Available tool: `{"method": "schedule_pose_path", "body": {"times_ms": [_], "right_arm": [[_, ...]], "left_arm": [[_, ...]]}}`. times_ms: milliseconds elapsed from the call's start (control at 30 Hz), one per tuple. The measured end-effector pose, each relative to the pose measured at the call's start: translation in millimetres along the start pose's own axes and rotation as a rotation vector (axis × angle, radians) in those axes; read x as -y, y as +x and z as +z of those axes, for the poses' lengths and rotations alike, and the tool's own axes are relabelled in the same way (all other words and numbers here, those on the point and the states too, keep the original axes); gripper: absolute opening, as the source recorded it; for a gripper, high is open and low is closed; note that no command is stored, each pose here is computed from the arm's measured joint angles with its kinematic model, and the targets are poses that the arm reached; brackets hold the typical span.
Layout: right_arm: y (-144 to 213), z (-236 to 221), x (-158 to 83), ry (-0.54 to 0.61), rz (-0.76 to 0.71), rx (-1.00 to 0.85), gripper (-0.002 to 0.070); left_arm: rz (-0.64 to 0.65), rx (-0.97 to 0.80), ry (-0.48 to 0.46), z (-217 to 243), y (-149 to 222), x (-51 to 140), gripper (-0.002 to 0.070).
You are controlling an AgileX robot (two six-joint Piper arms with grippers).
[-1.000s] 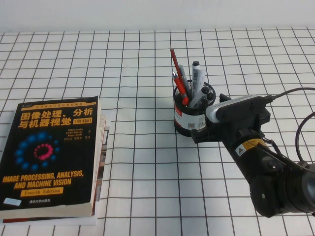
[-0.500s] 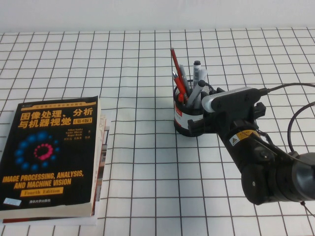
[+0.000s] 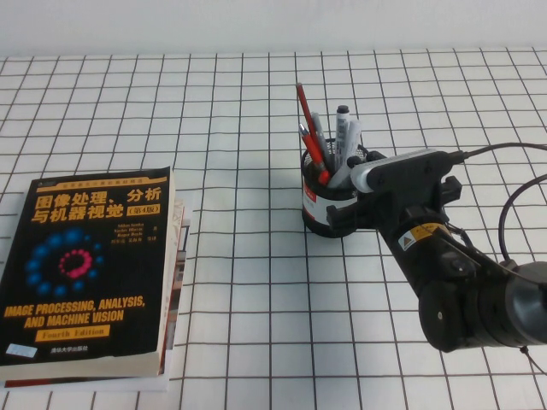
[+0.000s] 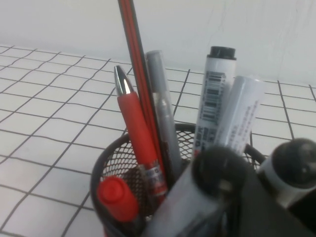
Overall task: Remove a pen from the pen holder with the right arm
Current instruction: 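Take a marker out of the pen holder and lay it on the table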
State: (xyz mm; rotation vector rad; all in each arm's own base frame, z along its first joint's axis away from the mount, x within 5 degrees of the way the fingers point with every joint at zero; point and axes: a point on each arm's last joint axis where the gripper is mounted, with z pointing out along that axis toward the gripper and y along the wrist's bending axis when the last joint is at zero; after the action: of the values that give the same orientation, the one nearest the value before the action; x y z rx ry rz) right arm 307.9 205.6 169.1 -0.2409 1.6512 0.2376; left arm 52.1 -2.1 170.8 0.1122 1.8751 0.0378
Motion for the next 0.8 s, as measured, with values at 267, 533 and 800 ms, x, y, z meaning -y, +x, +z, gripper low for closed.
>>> {"method": "schedule_pose_path", "body": {"times_ms": [267,533,800], "right_arm": [[-1.9,0.0,-1.1,-0.012,-0.011,0.021,0.0139],[-14.9,-3.1,-0.8,-0.017,0.0,0.052,0.0139],[-75.6,-26.6,2.7,-0.049,0.008,0.124,0.0139]], "left_arm": [[0.0,0.0,0.0,0.0,0.0,0.0,-0.0004],[0.0,0.0,0.0,0.0,0.0,0.0,-0.0004],[0.0,0.0,0.0,0.0,0.0,0.0,-0.0004]]}}
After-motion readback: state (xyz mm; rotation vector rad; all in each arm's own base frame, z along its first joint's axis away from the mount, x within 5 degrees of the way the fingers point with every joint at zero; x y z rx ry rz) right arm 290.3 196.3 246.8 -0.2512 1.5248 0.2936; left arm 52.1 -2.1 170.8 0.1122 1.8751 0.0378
